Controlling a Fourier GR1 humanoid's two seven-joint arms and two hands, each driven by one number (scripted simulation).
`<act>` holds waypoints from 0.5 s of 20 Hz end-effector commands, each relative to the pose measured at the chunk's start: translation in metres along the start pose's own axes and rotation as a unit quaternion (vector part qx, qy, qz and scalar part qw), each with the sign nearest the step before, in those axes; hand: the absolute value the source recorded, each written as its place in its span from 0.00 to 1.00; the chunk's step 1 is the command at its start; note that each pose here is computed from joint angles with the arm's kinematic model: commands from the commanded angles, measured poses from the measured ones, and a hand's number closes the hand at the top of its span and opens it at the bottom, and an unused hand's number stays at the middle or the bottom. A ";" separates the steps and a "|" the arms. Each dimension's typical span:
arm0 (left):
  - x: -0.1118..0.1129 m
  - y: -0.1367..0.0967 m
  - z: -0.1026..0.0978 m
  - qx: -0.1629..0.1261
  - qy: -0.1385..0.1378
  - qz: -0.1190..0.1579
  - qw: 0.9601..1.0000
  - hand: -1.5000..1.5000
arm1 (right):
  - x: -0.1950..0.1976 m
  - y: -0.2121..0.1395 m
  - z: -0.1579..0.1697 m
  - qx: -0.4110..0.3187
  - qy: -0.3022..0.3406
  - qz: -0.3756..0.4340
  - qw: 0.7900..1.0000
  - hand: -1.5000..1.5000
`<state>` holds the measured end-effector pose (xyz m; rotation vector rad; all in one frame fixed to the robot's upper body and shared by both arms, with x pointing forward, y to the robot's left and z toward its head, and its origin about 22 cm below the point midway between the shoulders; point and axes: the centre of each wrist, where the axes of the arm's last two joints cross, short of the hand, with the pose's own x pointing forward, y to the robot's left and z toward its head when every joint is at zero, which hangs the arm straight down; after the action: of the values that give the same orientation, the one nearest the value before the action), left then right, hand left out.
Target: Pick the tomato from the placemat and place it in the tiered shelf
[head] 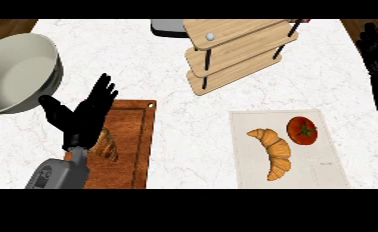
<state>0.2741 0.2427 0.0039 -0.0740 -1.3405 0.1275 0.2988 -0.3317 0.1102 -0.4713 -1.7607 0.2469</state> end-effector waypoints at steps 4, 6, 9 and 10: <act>-0.017 0.062 0.019 0.085 0.058 -0.053 0.993 0.50 | -0.021 -0.050 0.059 -0.205 -0.012 0.063 0.977 1.00; -0.029 0.087 0.031 0.126 0.086 -0.068 0.986 0.50 | -0.032 -0.068 0.077 -0.303 -0.011 0.086 0.949 1.00; -0.042 0.078 0.036 0.104 0.110 -0.052 0.987 0.50 | -0.107 -0.070 0.153 -0.370 0.240 0.096 0.892 1.00; -0.039 0.081 0.040 0.091 0.113 -0.058 0.988 0.50 | -0.103 -0.066 0.166 -0.390 0.222 0.080 0.890 1.00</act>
<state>0.2416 0.3038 -0.0236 0.1333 -1.1809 0.1558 0.2007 -0.4128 0.0452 -1.0409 -1.4920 -0.2229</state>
